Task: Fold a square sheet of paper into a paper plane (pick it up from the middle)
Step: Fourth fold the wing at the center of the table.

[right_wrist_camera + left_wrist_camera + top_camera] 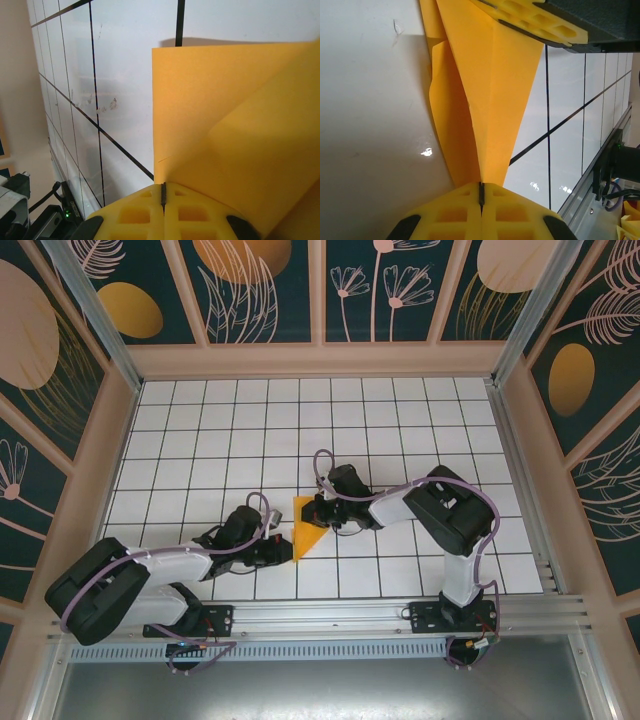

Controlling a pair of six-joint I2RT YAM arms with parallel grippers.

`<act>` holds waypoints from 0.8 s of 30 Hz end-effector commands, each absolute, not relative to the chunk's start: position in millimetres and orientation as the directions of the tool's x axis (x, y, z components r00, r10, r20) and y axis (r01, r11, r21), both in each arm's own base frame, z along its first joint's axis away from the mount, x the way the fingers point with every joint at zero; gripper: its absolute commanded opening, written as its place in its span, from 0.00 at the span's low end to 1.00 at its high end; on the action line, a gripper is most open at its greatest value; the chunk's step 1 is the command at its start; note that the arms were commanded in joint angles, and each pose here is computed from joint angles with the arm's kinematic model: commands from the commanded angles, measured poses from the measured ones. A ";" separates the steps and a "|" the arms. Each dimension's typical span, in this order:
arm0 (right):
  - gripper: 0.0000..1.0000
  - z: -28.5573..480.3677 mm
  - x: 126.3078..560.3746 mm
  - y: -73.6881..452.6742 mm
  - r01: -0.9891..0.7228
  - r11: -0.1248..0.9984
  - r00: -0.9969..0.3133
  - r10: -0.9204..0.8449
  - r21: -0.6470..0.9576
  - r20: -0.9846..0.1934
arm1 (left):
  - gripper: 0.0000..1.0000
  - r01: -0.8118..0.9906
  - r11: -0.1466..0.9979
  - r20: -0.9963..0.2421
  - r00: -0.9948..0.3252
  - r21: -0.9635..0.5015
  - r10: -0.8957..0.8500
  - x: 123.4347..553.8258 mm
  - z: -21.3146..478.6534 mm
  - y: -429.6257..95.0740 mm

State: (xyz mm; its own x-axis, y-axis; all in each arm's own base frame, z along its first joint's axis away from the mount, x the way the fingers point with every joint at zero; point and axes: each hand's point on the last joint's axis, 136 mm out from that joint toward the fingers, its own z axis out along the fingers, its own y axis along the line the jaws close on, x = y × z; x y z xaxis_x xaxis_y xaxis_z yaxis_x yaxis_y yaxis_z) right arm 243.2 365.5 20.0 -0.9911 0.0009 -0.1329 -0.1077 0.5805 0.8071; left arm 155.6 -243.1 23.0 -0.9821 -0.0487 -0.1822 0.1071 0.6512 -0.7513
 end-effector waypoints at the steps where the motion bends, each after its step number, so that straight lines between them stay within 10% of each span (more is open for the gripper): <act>1: 0.05 -22.6 235.2 342.4 -0.044 0.699 -0.997 0.015 0.714 -0.076 | 0.00 0.104 0.662 -0.126 -0.992 -0.742 0.014 137.9 11.1 -239.7; 13: 0.05 -33.2 233.4 334.4 -0.029 0.732 -0.997 0.024 0.681 -0.068 | 0.14 0.089 0.678 -0.083 -0.996 -0.730 0.041 123.0 3.0 -231.2; 24: 0.04 -33.4 232.0 334.2 -0.030 0.731 -0.997 0.022 0.682 -0.068 | 0.21 0.079 0.621 -0.300 -0.917 -0.780 -0.261 169.7 75.1 -217.9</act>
